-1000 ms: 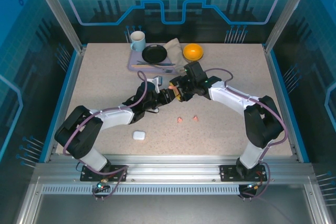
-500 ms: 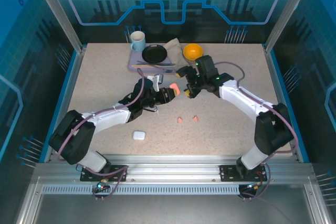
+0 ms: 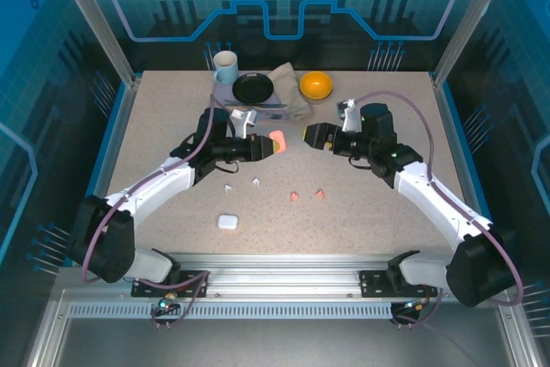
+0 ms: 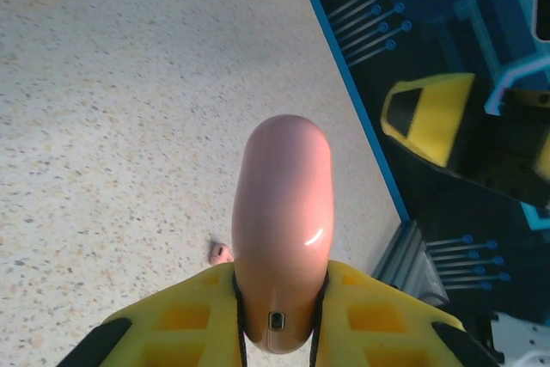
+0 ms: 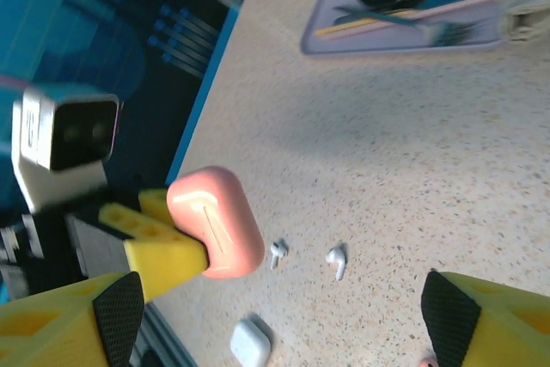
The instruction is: Insert the wireless bluetooth earbuds into the charging case
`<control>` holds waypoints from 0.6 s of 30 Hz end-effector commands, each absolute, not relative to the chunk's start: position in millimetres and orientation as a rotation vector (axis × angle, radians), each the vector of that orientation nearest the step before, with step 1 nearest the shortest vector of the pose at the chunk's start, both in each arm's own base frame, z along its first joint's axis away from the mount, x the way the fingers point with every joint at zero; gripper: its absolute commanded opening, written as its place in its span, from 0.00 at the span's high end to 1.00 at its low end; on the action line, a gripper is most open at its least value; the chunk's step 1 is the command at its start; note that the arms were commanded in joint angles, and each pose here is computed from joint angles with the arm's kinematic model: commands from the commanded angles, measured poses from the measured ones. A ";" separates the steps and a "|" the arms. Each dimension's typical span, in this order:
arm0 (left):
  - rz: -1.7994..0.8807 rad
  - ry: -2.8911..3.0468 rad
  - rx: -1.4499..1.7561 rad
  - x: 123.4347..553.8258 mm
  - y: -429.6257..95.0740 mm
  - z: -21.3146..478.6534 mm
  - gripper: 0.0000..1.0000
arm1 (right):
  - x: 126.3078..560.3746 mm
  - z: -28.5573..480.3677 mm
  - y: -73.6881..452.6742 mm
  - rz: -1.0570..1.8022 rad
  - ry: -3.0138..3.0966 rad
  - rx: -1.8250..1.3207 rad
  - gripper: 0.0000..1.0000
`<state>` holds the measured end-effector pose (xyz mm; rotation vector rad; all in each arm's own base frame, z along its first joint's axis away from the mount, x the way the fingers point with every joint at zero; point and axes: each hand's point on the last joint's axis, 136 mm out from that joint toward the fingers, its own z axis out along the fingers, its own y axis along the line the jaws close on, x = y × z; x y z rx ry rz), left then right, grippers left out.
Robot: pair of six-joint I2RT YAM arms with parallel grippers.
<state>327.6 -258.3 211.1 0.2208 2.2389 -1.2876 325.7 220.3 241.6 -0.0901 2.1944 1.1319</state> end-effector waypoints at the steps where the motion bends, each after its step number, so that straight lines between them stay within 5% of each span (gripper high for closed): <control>1: -1.368 2.243 0.337 312.8 -265.0 225.5 0.95 | 309.8 255.0 247.6 1.196 2.066 -0.395 0.14; 18: -1.402 2.237 0.357 314.9 -270.8 230.7 0.95 | 330.9 206.3 271.0 1.169 2.191 -0.380 0.21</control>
